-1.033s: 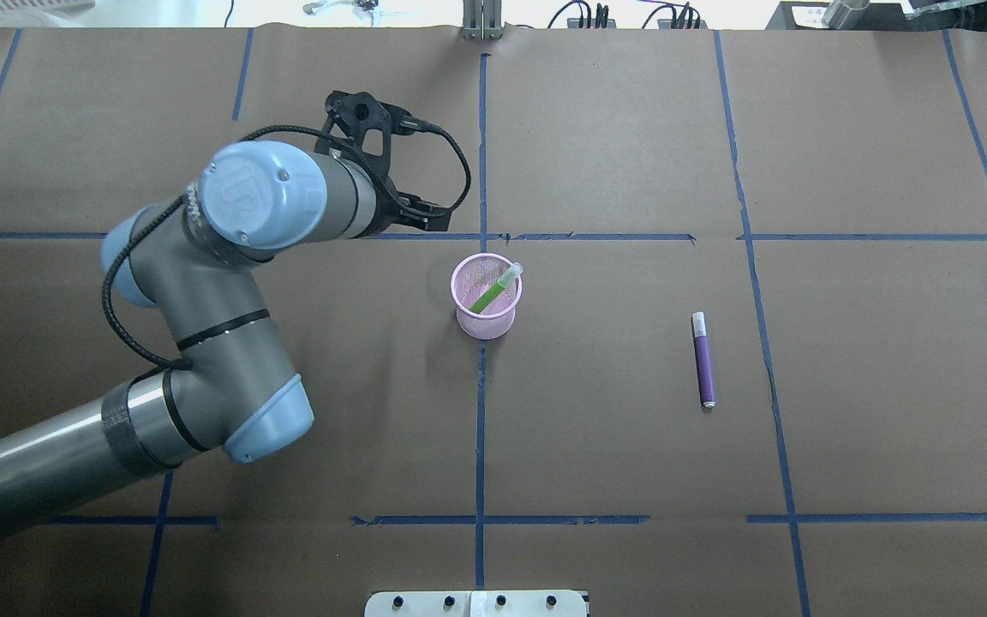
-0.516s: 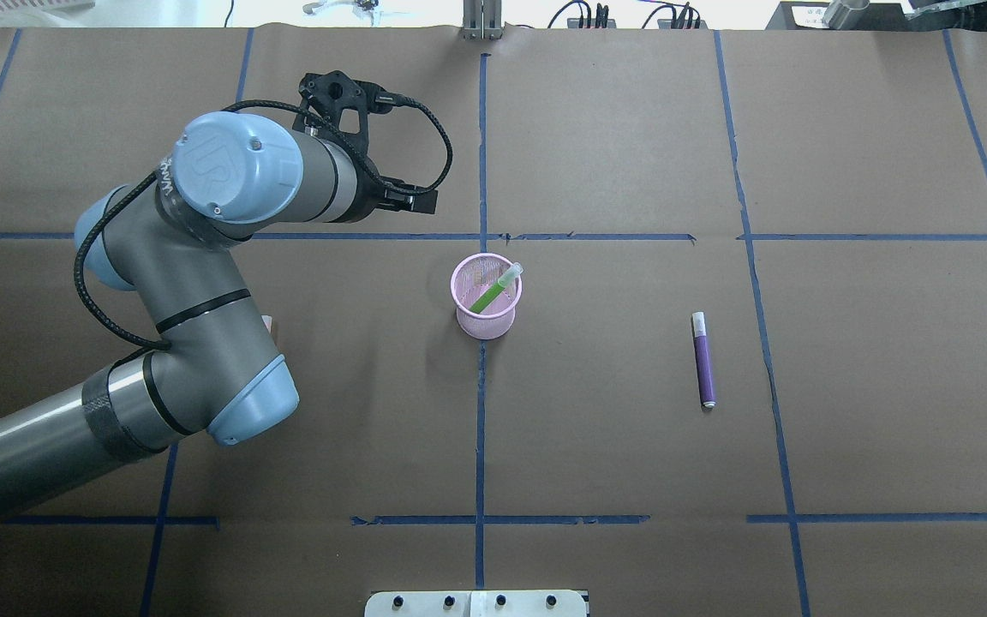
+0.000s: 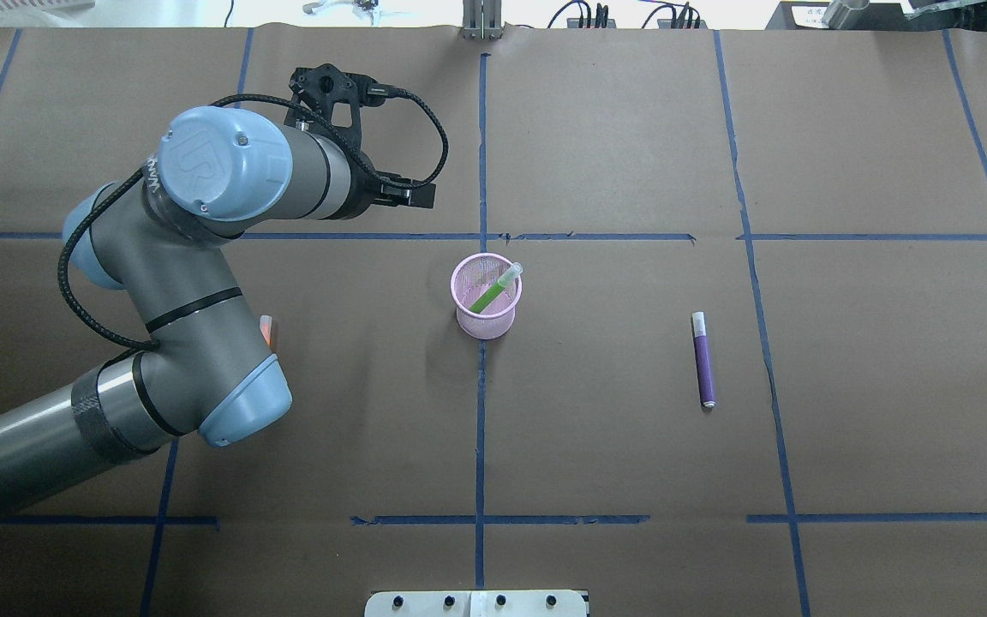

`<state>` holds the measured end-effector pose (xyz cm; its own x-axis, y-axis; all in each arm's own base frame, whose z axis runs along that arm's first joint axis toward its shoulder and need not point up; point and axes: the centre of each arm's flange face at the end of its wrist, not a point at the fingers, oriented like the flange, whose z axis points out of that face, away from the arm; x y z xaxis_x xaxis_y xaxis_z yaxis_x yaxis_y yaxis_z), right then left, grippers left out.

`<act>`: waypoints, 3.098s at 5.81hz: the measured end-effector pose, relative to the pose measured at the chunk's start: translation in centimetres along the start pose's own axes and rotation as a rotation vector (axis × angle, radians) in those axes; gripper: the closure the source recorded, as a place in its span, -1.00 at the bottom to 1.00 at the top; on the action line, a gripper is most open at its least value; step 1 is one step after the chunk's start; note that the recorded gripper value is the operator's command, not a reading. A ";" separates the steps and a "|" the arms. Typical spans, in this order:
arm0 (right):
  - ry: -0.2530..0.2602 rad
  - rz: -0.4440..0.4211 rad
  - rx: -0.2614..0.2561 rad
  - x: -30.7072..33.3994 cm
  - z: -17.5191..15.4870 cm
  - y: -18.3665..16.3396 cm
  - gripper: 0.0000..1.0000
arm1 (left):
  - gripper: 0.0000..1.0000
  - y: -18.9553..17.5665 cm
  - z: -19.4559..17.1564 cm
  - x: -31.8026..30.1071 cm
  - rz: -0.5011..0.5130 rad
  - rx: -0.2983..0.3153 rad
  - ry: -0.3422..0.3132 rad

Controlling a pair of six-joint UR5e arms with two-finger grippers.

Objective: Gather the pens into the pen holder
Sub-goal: 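Grasp the yellow highlighter with the right gripper while the left arm waits, then carry the yellow highlighter with the right gripper over the cup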

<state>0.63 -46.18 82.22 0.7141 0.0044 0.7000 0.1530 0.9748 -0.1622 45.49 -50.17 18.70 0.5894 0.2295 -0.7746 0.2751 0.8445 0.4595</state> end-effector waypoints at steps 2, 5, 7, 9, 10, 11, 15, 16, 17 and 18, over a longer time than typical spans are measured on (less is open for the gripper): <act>0.000 0.003 -0.016 0.1 0.7 0.1 -0.54 | -1.00 0.1 -0.1 -0.2 -0.026 0.002 0.004; 0.005 -0.004 -0.034 -0.2 1.5 0.1 0.00 | -1.00 0.2 -0.1 -0.2 -0.031 0.003 0.005; 0.006 0.004 -0.045 0.3 2.1 0.4 -0.01 | -1.00 0.1 -0.1 -0.3 -0.031 0.003 0.005; 0.007 0.012 -0.053 0.7 2.5 0.6 0.95 | -1.00 0.1 -0.1 -0.3 -0.033 0.004 0.004; 0.007 0.013 -0.053 0.7 2.5 0.6 1.00 | -1.00 0.1 -0.1 -0.3 -0.033 0.004 0.004; 0.006 0.009 -0.049 0.5 2.3 0.5 1.00 | -1.00 0.1 -0.1 -0.3 -0.033 0.005 0.004; -0.019 -0.182 0.138 -8.5 -6.4 -0.5 1.00 | -1.00 0.1 -0.3 -0.4 -0.031 0.020 0.027; -0.020 -0.279 0.226 -13.2 -10.7 -0.6 1.00 | -1.00 0.4 -0.2 -0.9 -0.031 0.024 0.033; -0.023 -0.378 0.312 -17.7 -13.8 -0.8 1.00 | -1.00 0.6 -0.1 -1.2 -0.030 0.025 0.035; -0.051 -0.438 0.405 -23.3 -15.8 -1.6 1.00 | -1.00 0.8 0.1 -1.5 -0.030 0.022 0.032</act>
<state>-5.45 -51.41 55.23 0.6083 -0.4165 0.6757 0.1466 0.8955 0.4201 44.85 -49.89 20.29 0.5564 0.2195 -0.8014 0.3095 0.8403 0.4450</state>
